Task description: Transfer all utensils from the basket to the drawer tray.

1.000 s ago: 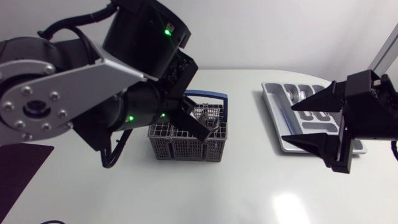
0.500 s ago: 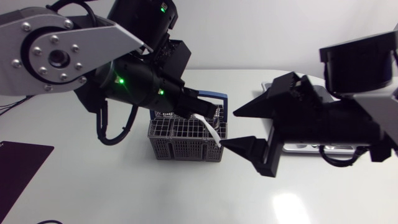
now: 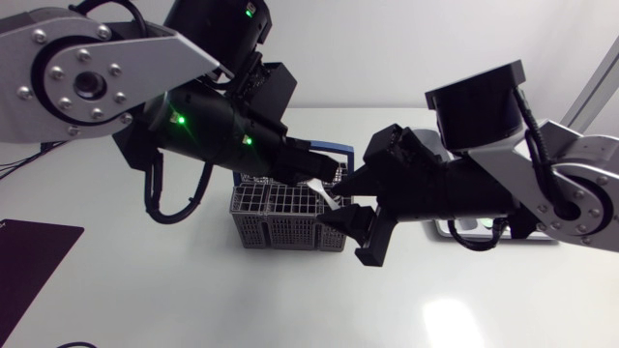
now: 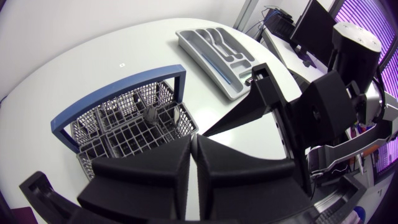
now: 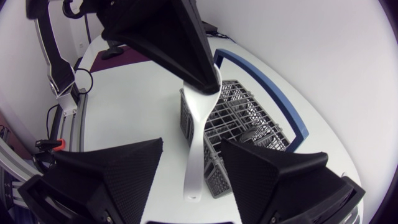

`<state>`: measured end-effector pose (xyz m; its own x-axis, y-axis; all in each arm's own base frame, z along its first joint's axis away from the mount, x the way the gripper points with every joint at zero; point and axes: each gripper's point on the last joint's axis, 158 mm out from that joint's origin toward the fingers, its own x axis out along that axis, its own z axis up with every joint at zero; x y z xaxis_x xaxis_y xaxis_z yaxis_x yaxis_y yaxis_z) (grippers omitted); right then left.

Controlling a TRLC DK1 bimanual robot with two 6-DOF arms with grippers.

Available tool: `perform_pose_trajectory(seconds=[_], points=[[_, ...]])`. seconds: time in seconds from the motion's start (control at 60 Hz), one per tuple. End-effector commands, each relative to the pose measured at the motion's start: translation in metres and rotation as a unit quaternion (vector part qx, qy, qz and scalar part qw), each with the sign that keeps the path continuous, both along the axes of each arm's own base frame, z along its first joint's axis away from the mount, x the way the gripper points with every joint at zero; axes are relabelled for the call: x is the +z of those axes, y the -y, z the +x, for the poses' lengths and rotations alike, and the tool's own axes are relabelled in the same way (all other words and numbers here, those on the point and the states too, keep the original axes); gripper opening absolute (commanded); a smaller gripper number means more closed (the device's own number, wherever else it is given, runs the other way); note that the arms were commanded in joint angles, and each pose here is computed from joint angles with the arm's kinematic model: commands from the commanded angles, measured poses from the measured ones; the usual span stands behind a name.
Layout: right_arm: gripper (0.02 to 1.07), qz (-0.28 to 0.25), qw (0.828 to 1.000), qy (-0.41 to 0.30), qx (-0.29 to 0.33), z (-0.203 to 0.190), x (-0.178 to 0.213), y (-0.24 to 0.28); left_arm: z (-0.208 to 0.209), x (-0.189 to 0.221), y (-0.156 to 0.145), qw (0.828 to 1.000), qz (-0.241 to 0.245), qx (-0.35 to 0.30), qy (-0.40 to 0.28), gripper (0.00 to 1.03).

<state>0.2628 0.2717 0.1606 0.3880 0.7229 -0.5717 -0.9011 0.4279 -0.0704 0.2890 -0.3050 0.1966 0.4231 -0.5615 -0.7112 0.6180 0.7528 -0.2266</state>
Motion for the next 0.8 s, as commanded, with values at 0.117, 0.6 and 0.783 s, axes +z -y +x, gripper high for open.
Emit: perform_pose_trajectory(seconds=[0.117,0.6,0.783], points=[[0.32,0.011,1.000,0.000,-0.004,0.007,0.009,-0.009,0.003,0.004,0.004,1.000,-0.010,0.005,-0.009,0.04],[0.08,0.010,1.000,-0.014,0.015,0.000,0.004,-0.015,0.000,0.007,0.004,1.000,-0.014,0.002,-0.009,0.05],[0.08,0.007,0.999,-0.022,0.022,-0.005,0.000,-0.015,0.001,0.014,0.007,1.000,-0.019,-0.001,-0.007,0.30]])
